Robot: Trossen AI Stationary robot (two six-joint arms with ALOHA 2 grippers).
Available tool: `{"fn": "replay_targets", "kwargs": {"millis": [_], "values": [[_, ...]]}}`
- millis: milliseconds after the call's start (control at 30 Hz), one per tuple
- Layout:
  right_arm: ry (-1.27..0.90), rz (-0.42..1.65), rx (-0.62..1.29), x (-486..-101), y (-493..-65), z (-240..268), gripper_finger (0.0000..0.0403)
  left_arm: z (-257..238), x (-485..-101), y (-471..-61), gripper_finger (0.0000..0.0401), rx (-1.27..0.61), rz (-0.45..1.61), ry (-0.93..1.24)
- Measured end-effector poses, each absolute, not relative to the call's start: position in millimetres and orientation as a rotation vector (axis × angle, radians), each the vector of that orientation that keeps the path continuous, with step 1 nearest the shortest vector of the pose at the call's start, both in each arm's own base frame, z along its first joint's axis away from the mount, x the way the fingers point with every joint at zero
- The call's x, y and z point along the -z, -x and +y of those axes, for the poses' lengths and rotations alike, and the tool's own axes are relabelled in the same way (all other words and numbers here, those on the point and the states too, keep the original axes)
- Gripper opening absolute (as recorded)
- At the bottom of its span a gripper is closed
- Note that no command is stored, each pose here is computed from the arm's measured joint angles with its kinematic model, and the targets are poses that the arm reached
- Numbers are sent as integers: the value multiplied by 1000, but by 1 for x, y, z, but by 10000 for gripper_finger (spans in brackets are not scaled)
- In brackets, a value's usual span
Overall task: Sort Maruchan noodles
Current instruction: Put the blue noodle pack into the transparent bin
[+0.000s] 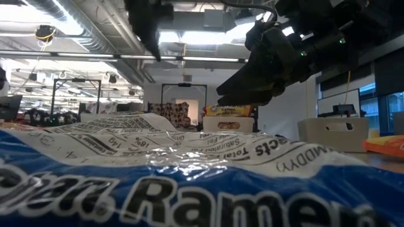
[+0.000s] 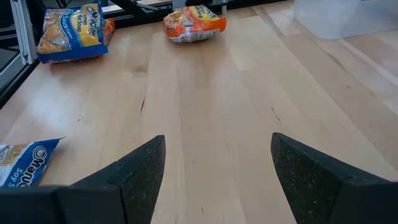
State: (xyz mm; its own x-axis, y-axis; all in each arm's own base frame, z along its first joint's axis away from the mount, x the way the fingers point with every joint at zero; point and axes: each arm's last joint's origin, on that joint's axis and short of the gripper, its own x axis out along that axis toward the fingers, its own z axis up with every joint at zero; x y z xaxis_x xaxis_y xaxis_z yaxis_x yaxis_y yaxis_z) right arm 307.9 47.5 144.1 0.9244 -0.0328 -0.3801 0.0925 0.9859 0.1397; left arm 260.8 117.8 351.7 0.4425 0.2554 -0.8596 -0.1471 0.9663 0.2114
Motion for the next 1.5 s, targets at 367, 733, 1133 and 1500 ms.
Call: {"fn": "replay_targets", "kwargs": {"millis": [367, 733, 1133, 1500], "values": [[-188, 388, 67, -144, -308, 47, 276, -4, -323, -287, 174, -13, 936, -190], [-222, 311, -136, -165, -315, 86, 276, -91, -258, -284, 174, 112, 753, -141], [-113, 386, -210, -162, -321, 170, 276, -159, -190, -275, 174, 171, 655, 46], [-65, 435, -340, -131, -335, 244, 276, -206, -146, -287, 174, 242, 578, 146]]}}
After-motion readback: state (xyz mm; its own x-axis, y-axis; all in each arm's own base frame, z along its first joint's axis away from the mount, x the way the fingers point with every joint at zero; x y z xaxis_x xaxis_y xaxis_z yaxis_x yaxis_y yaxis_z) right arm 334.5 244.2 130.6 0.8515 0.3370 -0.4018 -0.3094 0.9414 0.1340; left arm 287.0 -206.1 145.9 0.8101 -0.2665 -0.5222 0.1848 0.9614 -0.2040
